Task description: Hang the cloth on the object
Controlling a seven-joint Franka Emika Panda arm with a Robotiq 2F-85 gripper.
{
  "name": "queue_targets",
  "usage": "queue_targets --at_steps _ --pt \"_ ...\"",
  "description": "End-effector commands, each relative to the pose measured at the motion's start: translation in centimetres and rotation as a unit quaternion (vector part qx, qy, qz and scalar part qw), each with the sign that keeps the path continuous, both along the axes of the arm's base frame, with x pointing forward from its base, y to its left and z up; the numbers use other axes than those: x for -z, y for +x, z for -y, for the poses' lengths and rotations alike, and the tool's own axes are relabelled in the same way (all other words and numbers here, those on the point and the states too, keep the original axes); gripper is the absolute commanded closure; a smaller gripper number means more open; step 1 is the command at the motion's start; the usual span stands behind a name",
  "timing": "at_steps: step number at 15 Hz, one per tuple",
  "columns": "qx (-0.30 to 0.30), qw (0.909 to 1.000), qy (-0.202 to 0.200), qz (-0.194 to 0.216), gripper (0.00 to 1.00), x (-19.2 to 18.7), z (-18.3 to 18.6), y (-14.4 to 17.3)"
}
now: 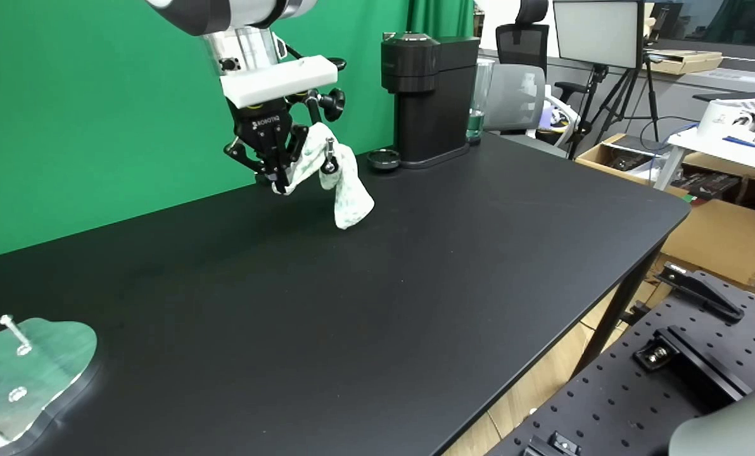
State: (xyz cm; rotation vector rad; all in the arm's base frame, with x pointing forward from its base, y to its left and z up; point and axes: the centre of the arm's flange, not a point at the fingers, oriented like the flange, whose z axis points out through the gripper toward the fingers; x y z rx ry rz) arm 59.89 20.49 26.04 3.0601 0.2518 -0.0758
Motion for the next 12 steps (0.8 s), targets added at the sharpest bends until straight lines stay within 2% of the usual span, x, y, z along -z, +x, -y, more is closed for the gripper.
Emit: queue_targets --at_steps 1,12 --pt "-0.001 0.9999 -0.013 -0.004 1.00 -0.1 -0.1 0.3" --pt "-0.021 0.9991 -0.035 -0.014 1.00 1.4 -0.1 -0.3"
